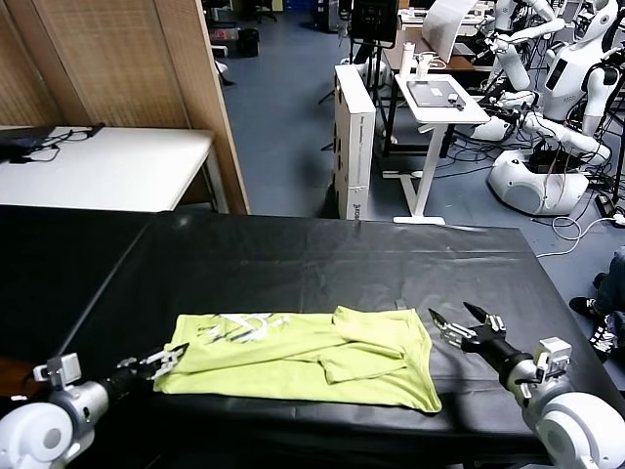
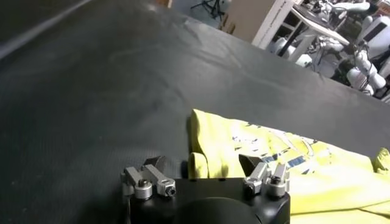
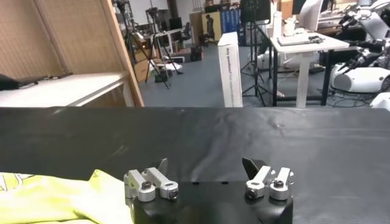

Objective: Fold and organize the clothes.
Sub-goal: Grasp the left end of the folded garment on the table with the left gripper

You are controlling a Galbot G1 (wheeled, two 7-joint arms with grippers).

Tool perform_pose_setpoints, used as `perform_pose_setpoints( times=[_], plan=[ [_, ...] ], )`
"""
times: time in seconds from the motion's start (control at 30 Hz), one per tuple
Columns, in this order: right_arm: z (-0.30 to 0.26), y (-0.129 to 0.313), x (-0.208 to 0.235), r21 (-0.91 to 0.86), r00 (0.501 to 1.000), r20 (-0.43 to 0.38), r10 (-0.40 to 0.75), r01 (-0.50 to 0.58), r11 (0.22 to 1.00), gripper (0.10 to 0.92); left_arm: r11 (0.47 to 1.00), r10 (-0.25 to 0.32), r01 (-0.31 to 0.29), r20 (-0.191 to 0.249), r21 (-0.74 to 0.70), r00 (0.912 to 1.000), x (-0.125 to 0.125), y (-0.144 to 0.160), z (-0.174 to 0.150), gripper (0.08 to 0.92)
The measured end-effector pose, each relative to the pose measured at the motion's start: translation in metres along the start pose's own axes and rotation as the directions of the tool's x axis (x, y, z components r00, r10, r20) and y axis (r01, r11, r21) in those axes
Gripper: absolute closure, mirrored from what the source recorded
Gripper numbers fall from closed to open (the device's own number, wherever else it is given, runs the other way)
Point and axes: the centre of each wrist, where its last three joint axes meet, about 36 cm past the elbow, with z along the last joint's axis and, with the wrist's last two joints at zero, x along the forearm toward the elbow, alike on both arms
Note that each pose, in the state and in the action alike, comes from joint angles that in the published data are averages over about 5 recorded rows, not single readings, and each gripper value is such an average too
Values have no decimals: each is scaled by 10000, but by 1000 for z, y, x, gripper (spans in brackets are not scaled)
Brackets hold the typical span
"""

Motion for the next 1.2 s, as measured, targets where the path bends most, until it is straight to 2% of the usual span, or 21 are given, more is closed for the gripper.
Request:
perform_pose_setpoints(
  times=[0.27,0.37,0.47,0.63,0.73,0.83,0.97,1.2],
  plan=[
    [4,2,0,-12,10000,3,25,-25,10000,115,10000,3,-3,22,1,10000,-1,-1,-1,120],
    [6,4,-1,12,10000,21,20,-20,10000,115,10000,-84,84,13,37,10000,-2,1,-1,188],
    [7,5,-2,37,10000,46,5,-5,10000,115,9997,-215,215,7,83,9998,-2,2,0,327],
    [8,6,-3,58,10000,68,4,-4,10000,115,9997,-223,223,-19,103,9997,-3,1,0,639],
    [8,5,-3,49,10000,74,15,-15,10000,115,9998,-164,165,-27,95,9999,-2,-1,-1,778],
    [9,5,-4,22,10000,74,30,-31,10000,115,9999,-118,117,19,106,9999,-2,-4,-3,824],
    [11,5,-5,-29,9999,81,86,-86,10000,115,9998,-145,143,144,131,9998,-1,-7,-7,828],
    [14,3,-11,-87,9997,178,194,-193,9998,115,9980,-628,630,278,-57,9976,7,-1,-17,828]
  ],
)
